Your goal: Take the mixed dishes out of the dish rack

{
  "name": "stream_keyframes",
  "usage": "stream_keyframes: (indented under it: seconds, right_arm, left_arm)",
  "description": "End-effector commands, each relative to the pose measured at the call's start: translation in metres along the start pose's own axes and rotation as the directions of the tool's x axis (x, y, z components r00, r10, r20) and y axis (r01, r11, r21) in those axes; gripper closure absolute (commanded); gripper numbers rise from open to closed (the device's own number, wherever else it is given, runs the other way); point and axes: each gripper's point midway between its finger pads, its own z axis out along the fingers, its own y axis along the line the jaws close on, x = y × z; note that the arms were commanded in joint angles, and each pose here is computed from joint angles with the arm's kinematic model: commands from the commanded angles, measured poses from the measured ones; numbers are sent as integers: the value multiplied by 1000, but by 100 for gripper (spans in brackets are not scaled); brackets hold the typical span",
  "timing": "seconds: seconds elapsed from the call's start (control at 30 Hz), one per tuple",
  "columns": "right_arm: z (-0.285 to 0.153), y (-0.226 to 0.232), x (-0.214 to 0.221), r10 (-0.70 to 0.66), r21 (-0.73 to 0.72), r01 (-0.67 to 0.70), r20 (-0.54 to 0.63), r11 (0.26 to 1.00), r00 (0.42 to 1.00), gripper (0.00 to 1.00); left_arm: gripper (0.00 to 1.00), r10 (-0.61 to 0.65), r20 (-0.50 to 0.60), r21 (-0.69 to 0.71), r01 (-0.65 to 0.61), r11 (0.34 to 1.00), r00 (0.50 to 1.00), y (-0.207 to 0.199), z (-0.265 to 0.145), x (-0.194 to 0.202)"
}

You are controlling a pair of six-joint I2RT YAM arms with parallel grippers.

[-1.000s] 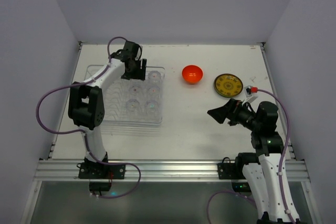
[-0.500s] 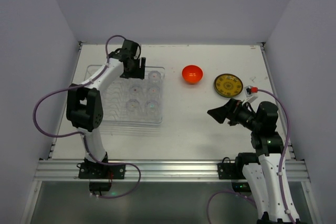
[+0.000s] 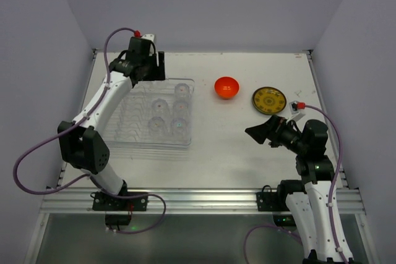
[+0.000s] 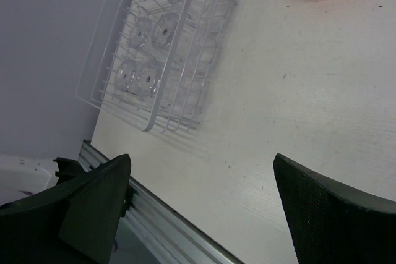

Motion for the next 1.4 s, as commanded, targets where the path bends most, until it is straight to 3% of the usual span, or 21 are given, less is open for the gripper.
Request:
stream_keyframes:
  seconds: [0.0,0.17,0.2,0.23,0.3,0.33,0.37,0.4,0.47,0.5,0.53,0.6,0.7,0.87,0.97,1.0,1.07,1.2,1.3,1.37]
  right_arm:
    - [0,9,-16,1,-20,0,62,1000,998,1]
    - [8,27,-31,53,-143,-38,100,989,994,1]
    - [15,33,-28,54,-159,-42,73,986,996,1]
    - [16,45,-36,30,-202,-11,93,979,995,1]
    - [22,73,-33,-10,-306,29,64,951,998,1]
    - [20,93,-42,-50,-372,87,108,924,993,3]
    - [21,104,-43,-79,-407,119,115,906,990,4]
    - [22,119,-38,-113,-451,148,103,880,988,6]
    - [27,135,-42,-196,-477,234,128,847,972,13]
    - [27,142,-47,-220,-480,264,148,836,964,15]
    - [33,137,-46,-247,-461,285,142,840,959,17]
    - [34,141,-44,-276,-480,307,136,822,952,22]
    - [32,147,-32,-294,-539,305,110,785,949,29]
    - [39,145,-21,-284,-574,275,77,771,956,34]
    - [32,156,-14,-294,-656,268,73,705,953,38]
    - [26,163,-11,-321,-706,288,90,647,943,41]
    - [17,171,-7,-313,-750,260,74,608,947,50]
    - [12,177,-5,-331,-766,271,80,584,940,63]
    - [15,174,-4,-337,-755,282,86,592,937,98]
    - [15,173,-6,-332,-744,296,106,599,937,100]
  left_arm:
    - [100,-74,201,93,56,994,977,-18,-50,-49]
    - [100,-157,289,354,48,934,944,-68,-110,-46]
    - [100,-232,346,485,38,873,909,-87,-148,-57]
    - [100,-256,299,534,62,843,919,-95,-143,-33]
    - [100,-383,280,733,62,678,880,-134,-194,-29]
    - [100,-395,202,773,102,626,896,-145,-184,1]
    - [100,-418,167,842,91,531,893,-163,-205,11]
    - [100,-474,90,910,121,396,876,-176,-226,10]
    - [100,-483,-40,933,206,296,875,-186,-223,42]
    - [100,-515,-103,946,243,213,851,-189,-234,40]
    - [100,-519,-133,945,265,189,844,-191,-234,45]
    - [100,-521,-196,938,314,148,831,-195,-235,56]
    - [100,-521,-238,925,355,135,820,-200,-230,64]
    - [100,-470,-321,917,394,62,822,-213,-231,77]
    - [100,-438,-347,920,392,14,829,-223,-235,81]
    - [100,-417,-353,920,392,8,838,-225,-236,83]
    - [100,-406,-368,914,405,7,837,-227,-229,88]
    - [100,-402,-369,910,414,27,838,-229,-221,93]
    - [100,-396,-365,912,409,29,842,-231,-218,93]
    - [98,-387,-345,922,386,32,855,-232,-220,93]
